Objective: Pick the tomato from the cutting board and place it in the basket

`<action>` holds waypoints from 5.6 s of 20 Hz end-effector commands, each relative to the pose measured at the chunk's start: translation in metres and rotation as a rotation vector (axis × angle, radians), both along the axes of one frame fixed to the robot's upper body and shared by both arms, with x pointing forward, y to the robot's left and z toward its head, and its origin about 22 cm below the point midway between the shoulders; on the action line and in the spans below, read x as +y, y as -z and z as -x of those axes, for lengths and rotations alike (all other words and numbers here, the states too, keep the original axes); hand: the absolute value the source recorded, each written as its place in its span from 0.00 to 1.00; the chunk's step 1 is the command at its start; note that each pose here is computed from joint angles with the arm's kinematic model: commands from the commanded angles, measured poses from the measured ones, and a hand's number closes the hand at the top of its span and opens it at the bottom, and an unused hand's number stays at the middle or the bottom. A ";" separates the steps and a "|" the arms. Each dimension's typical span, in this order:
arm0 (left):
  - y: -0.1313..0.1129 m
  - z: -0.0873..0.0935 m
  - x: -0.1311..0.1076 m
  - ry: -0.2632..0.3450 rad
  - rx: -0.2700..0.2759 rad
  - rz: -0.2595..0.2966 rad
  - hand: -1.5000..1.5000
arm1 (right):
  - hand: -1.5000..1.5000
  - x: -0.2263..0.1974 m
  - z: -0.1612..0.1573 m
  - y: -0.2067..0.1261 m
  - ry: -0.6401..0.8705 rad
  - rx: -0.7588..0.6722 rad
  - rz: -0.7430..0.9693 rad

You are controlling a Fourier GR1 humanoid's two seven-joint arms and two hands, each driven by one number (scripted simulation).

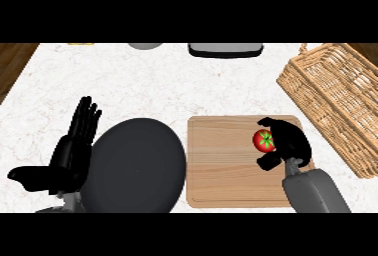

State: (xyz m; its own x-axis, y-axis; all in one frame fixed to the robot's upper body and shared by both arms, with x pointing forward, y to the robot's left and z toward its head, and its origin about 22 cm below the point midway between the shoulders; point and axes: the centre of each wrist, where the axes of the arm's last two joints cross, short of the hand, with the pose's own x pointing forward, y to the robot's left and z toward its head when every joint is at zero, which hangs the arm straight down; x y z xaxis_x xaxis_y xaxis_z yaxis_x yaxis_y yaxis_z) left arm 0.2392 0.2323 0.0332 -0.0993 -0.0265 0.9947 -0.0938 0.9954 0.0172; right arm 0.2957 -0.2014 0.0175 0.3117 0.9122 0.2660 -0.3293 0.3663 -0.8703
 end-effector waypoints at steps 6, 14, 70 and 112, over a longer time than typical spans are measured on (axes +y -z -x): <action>0.003 -0.019 0.011 0.003 -0.017 0.013 0.50 | 1.00 -0.002 -0.007 0.031 -0.138 0.014 0.093; 0.011 -0.001 0.003 -0.022 -0.013 -0.010 0.50 | 1.00 0.023 0.005 -0.003 -0.166 -0.042 0.114; 0.004 0.006 -0.006 -0.010 -0.003 -0.006 0.50 | 1.00 0.018 -0.142 -0.135 1.051 -0.692 0.233; -0.001 0.001 0.003 0.025 -0.006 0.003 0.50 | 0.00 -0.092 -0.061 -0.032 1.123 -0.804 0.142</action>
